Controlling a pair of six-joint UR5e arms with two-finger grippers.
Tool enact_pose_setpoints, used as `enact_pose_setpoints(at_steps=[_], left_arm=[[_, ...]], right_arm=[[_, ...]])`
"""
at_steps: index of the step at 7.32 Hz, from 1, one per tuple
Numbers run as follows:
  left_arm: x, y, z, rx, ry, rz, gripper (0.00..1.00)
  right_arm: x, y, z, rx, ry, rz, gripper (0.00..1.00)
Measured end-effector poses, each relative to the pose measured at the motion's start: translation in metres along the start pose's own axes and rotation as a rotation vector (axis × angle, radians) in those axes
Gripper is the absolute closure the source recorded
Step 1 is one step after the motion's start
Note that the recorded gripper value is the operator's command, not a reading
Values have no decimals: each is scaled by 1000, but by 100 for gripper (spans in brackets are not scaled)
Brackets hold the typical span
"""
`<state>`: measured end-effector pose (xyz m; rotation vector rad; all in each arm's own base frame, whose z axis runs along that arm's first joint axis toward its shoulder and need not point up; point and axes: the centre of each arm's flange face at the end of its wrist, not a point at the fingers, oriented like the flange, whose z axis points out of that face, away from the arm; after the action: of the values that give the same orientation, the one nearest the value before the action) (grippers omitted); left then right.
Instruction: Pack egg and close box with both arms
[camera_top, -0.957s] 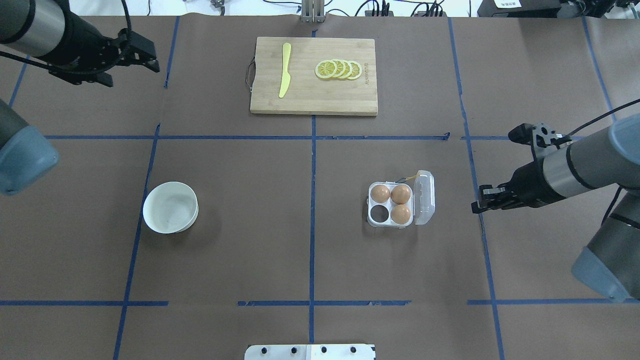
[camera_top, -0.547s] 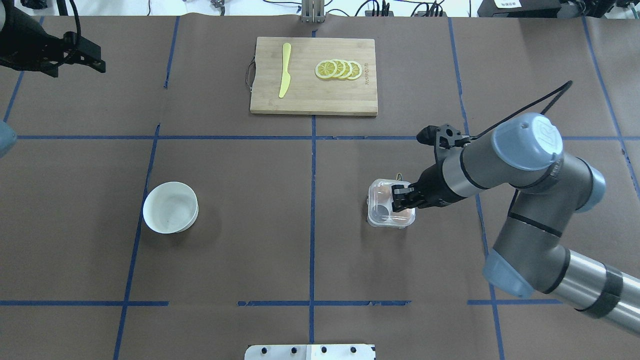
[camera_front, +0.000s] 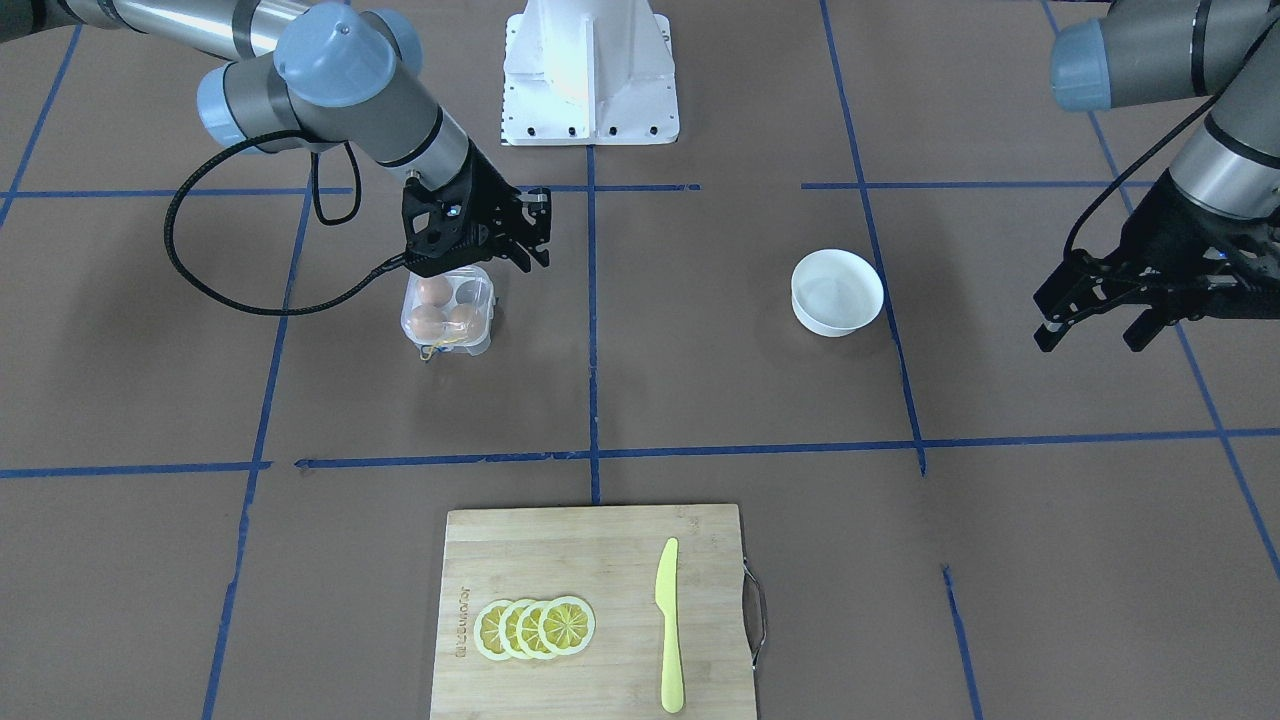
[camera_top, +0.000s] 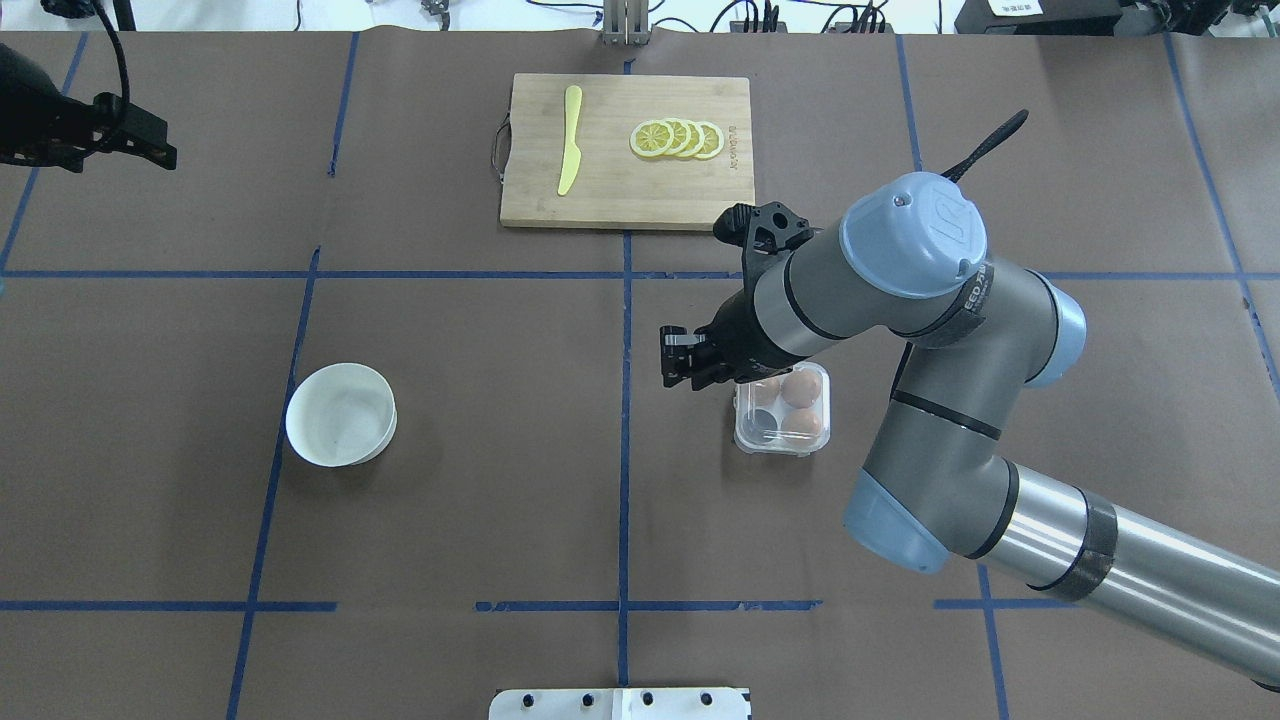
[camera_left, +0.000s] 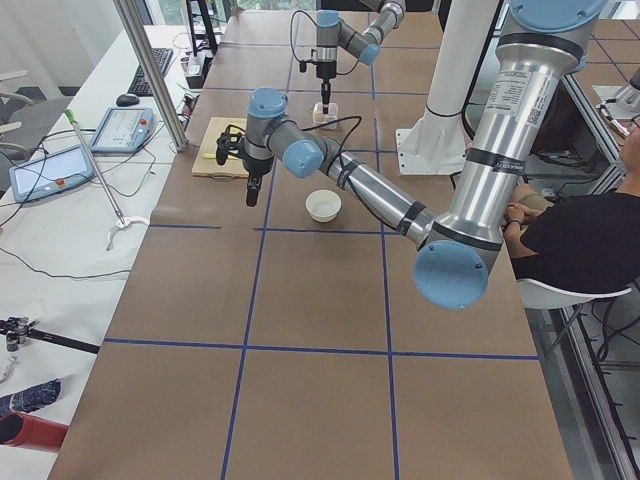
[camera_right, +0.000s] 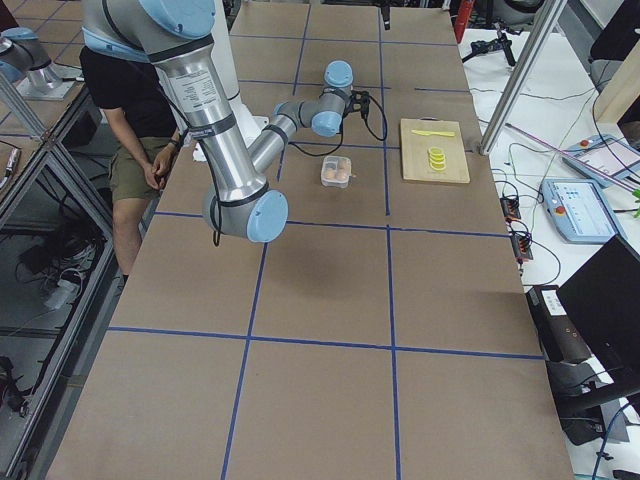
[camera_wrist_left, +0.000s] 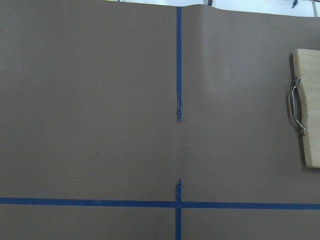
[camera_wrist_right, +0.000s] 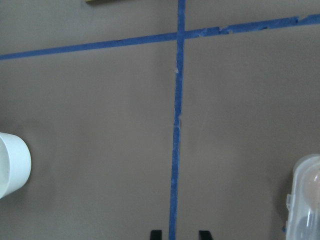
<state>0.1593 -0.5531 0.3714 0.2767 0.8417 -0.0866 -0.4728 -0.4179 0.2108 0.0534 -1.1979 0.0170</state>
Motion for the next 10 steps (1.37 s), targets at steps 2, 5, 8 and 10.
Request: enact_pose_setpoints(at_steps=[2,5,8,10], left_arm=[[-53,5,-6,-6,-30,80,0],[-149,-8,-16,-22,-80,200,0],[-213,-9,-30,-35,-109,271,0],[-249,11,-25,-69,-116,288,0]], right_arm=[[7,-17,-27,64,76,75,0],[74,-58,-98,106,278,14,0],[251,-96,-206,9,438,-178,0],[404,-85,-286,-62,456,-234,0]])
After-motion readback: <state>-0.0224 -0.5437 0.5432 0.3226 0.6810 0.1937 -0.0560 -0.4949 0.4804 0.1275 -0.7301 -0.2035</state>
